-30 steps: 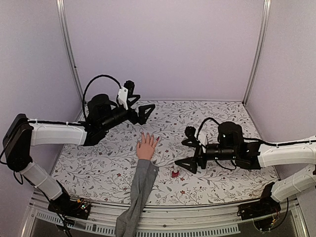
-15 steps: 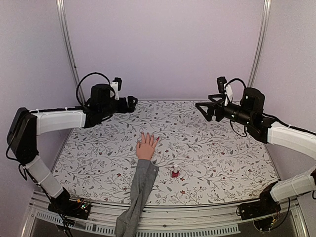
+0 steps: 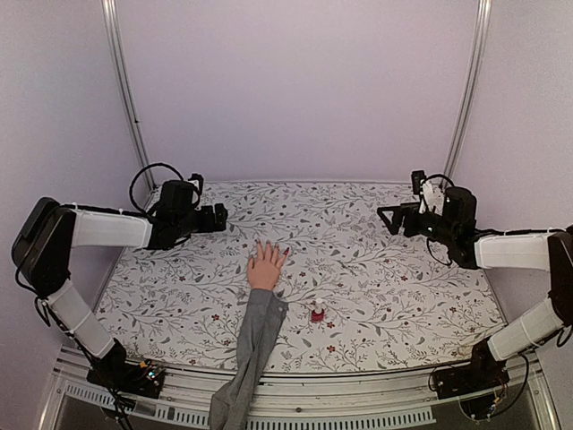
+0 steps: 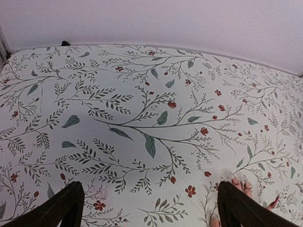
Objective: Paint the nails
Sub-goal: Reset both arms
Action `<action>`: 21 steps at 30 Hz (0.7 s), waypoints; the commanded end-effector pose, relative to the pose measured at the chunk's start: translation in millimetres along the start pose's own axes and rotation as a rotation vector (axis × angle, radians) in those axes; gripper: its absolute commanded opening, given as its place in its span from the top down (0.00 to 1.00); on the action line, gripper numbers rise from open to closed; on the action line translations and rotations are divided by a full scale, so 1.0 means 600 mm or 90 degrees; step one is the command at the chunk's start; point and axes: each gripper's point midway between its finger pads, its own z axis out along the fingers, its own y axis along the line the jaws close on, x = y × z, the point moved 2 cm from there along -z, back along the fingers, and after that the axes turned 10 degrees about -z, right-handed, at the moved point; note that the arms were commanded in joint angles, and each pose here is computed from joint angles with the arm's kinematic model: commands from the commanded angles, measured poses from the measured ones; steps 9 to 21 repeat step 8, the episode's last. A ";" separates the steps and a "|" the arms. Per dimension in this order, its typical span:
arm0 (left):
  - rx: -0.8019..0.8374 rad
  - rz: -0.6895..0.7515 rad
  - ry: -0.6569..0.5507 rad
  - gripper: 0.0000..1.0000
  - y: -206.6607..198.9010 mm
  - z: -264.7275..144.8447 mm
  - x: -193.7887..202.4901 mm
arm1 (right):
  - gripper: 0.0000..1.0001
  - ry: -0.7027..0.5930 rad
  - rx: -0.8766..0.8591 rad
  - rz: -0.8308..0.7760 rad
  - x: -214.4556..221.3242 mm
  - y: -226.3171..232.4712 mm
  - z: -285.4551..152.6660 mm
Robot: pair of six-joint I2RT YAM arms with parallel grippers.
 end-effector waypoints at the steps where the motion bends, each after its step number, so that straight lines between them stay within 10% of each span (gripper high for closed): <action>1: 0.012 -0.024 -0.029 0.00 -0.002 -0.003 -0.008 | 0.01 -0.049 -0.018 -0.003 -0.015 0.008 -0.005; 21: 0.017 -0.027 -0.025 0.00 -0.010 0.000 -0.016 | 0.01 -0.050 -0.021 -0.006 -0.014 0.009 -0.004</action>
